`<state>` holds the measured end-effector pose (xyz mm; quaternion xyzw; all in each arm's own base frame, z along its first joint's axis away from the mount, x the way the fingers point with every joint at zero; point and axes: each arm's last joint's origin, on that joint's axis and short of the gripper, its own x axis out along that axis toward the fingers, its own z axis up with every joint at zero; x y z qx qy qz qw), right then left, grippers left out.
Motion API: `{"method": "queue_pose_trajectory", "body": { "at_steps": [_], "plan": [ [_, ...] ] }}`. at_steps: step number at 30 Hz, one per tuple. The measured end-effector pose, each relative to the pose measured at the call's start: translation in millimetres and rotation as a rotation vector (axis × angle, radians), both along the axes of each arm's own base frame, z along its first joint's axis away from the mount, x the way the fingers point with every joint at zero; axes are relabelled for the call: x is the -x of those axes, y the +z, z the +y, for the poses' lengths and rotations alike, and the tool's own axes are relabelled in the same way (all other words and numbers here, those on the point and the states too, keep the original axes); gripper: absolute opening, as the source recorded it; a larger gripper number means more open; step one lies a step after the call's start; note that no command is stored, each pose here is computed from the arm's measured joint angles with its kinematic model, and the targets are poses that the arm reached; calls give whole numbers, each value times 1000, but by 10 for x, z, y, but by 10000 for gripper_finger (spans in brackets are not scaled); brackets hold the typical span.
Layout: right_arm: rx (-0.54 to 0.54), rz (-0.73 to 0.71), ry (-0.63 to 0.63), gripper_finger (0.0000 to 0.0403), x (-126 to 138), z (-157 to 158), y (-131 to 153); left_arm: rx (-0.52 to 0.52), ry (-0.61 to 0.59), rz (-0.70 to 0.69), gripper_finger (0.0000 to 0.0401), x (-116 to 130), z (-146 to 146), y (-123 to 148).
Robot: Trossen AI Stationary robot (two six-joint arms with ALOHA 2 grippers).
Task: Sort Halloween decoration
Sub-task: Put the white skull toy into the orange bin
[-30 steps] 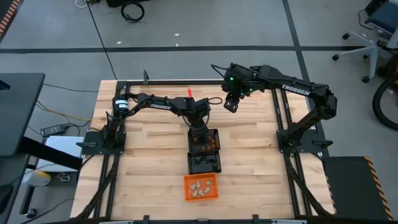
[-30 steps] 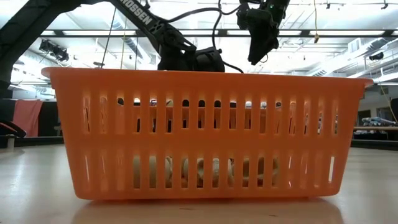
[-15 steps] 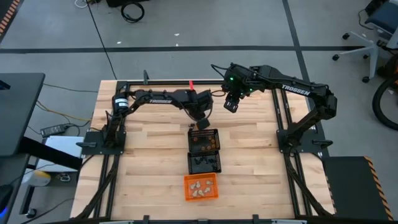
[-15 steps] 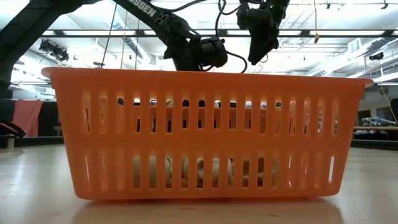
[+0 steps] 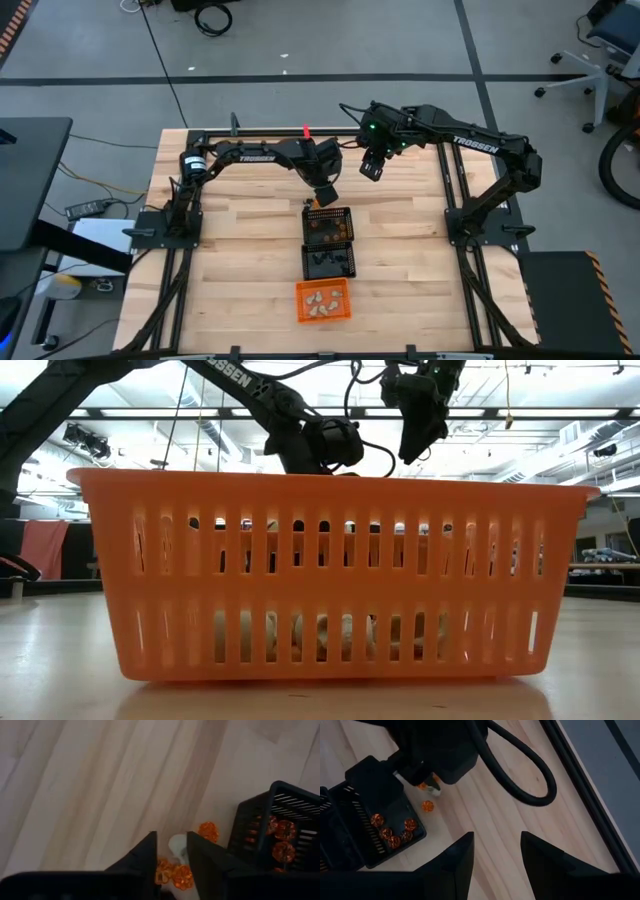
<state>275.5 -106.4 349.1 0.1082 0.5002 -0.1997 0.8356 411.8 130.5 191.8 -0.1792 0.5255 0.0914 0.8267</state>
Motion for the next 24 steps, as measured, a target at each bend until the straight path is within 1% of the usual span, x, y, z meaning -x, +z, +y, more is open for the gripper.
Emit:
{"method": "queue_pose_trajectory", "body": {
  "at_steps": [5,9,14,18,24],
  "plan": [
    [5,-15,0,165,-13,-5,7,-13,-32,-2,172,-14,-37,-2],
    [5,-16,0,165,-14,-5,8,-11,-74,25,198,-65,-131,-115],
    [4,-21,3,165,-21,3,10,13,-75,39,199,-117,-200,-236],
    [4,-22,5,165,-23,6,9,26,-84,35,195,-122,-217,-239],
    [3,-21,5,165,-23,6,9,82,-96,50,194,-121,-216,-318]
  ]
}}
